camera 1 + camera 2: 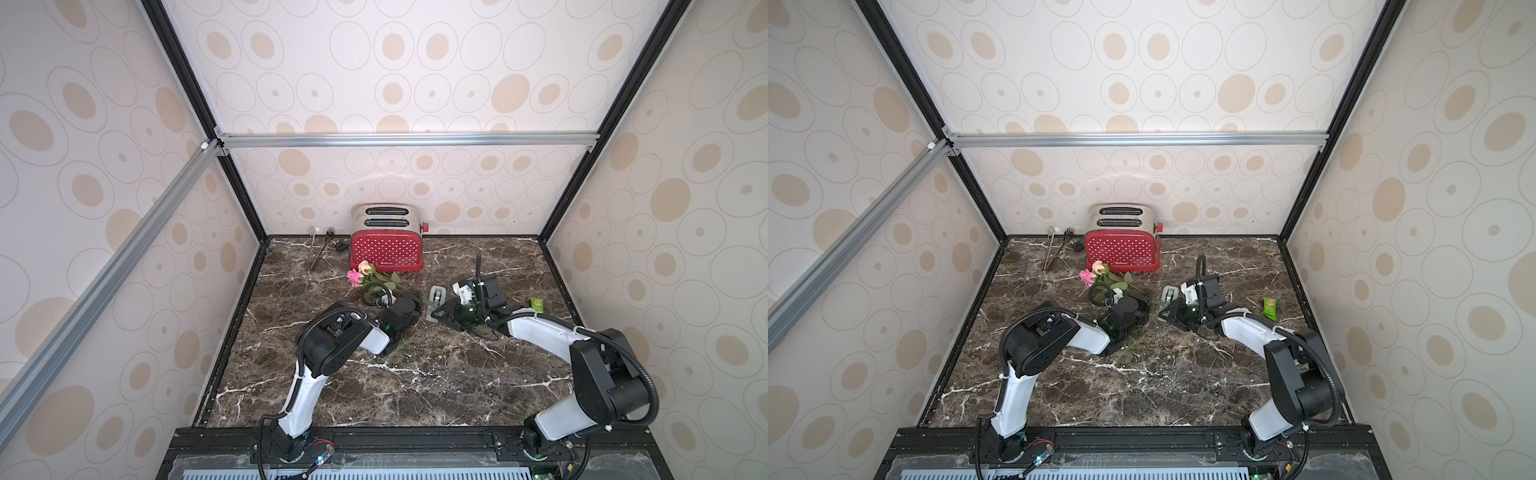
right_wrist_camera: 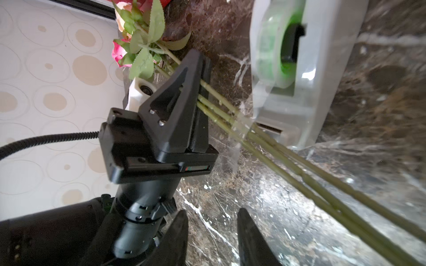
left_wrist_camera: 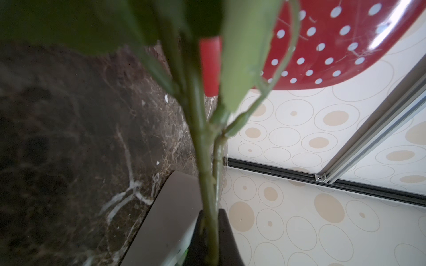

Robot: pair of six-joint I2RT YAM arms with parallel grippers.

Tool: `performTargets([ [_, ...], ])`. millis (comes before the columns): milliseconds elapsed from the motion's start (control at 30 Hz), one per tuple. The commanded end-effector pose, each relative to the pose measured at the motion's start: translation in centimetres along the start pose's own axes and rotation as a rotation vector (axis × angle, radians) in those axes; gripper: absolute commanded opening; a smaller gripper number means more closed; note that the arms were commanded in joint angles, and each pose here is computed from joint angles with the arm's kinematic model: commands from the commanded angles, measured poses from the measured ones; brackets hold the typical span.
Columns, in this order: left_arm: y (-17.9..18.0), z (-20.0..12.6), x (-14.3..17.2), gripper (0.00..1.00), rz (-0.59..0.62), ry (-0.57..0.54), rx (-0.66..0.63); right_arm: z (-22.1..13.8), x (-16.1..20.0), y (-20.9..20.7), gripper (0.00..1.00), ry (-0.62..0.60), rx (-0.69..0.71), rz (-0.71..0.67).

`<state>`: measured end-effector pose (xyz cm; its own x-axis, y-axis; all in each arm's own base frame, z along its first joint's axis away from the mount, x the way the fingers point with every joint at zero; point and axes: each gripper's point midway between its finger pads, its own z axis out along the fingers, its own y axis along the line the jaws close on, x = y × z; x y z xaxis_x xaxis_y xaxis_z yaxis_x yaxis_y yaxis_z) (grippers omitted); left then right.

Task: Wrap bouquets with tape
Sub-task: Stick the tape to the bouquet.

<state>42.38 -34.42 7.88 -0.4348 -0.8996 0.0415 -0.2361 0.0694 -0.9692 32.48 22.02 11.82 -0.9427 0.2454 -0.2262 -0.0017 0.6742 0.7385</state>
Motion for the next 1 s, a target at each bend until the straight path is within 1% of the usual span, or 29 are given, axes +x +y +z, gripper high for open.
performTargets([
  [0, -1.7, 0.3, 0.9, 0.00, -0.007, 0.019, 0.042, -2.0, -0.5, 0.6, 0.38, -0.014, 0.109, -0.174],
  [133, -1.9, 0.3, 0.8, 0.00, 0.000, 0.021, 0.045, -3.2, -2.0, 0.8, 0.36, -0.060, 0.257, -0.358],
  [233, -1.9, 0.4, 0.8, 0.00, 0.003, 0.023, 0.042, -3.0, -2.9, 0.8, 0.33, -0.104, 0.357, -0.544],
  [300, -1.9, 0.4, 0.8, 0.00, 0.003, 0.026, 0.043, -2.4, -3.2, 0.9, 0.32, -0.133, 0.398, -0.696],
  [367, -1.9, 0.4, 0.7, 0.00, 0.004, 0.027, 0.044, -1.6, -3.2, 0.7, 0.34, -0.142, 0.410, -0.793],
  [467, -1.9, 0.4, 0.7, 0.00, 0.002, 0.028, 0.044, -0.8, -2.8, 0.4, 0.33, -0.130, 0.396, -0.885],
  [567, -1.8, 0.4, 0.6, 0.00, 0.005, 0.027, 0.043, -0.6, -2.9, 0.3, 0.30, -0.152, 0.392, -0.968],
  [633, -2.0, 0.4, 0.6, 0.00, 0.006, 0.028, 0.044, -0.4, -2.9, 0.4, 0.29, -0.156, 0.380, -1.018],
  [767, -1.8, 0.6, 0.5, 0.00, 0.006, 0.028, 0.041, 0.4, -3.2, -0.2, 0.28, -0.139, 0.399, -1.045],
  [900, -1.9, 0.6, 0.5, 0.00, 0.005, 0.030, 0.042, 1.0, -3.6, -0.1, 0.29, -0.146, 0.394, -1.078],
  [967, -1.9, 0.7, 0.4, 0.00, 0.006, 0.028, 0.041, 1.5, -3.5, -0.2, 0.29, -0.125, 0.388, -1.104],
])
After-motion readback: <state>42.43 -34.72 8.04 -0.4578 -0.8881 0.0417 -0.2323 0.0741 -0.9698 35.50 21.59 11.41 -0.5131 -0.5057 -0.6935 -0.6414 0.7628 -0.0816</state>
